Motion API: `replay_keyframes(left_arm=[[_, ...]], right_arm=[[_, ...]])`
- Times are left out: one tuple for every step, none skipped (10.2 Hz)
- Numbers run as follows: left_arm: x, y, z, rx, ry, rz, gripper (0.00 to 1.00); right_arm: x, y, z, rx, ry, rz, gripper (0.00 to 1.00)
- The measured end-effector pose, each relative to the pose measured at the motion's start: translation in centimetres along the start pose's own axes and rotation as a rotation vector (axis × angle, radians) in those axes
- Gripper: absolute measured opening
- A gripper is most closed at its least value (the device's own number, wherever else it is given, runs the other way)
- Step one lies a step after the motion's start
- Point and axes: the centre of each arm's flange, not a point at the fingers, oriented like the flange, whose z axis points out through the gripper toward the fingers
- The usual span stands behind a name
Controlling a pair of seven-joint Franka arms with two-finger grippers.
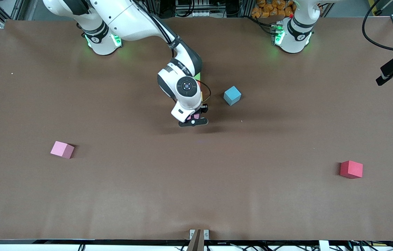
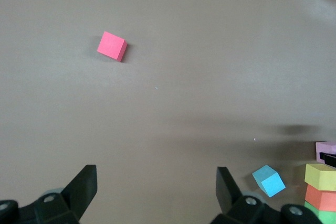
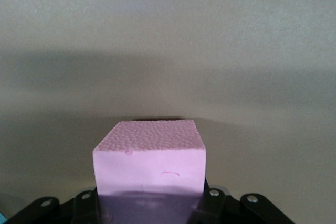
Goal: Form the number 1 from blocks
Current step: 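Set the pink cube beside the yellow cube with the right gripper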
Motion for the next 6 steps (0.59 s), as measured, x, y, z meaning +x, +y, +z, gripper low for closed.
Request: replay_keyframes(left_arm=[[0.0,0.0,0.0,0.000,0.000,0.000,1.00],[0.0,0.0,0.0,0.000,-0.001,0.000,1.00],[0.0,0.0,0.0,0.000,-0.001,0.000,1.00],[0.0,0.0,0.0,0.000,-0.001,0.001,1.00],[0.0,0.0,0.0,0.000,-0.001,0.002,1.00],[0.0,0.0,0.0,0.000,-0.001,0.003,1.00]], right_arm=[[-0.4,-0.4,0.2,0.006,-0.001,-0.003,0.60],[-1.0,-0.8,0.6,0.016,0.002,-0.008,0.60],[-1.5,-1.0,1.2,0.027,0.009,-0.009,0.60],[-2.0,-0.9,1.6,0.030,0.010,-0.007,0.60],[-2.1,-0.8,1.8,0.029,0.009,-0.004,0.60],[-2.2,-0.7,1.7,0.028,0.009,0.009,0.60]])
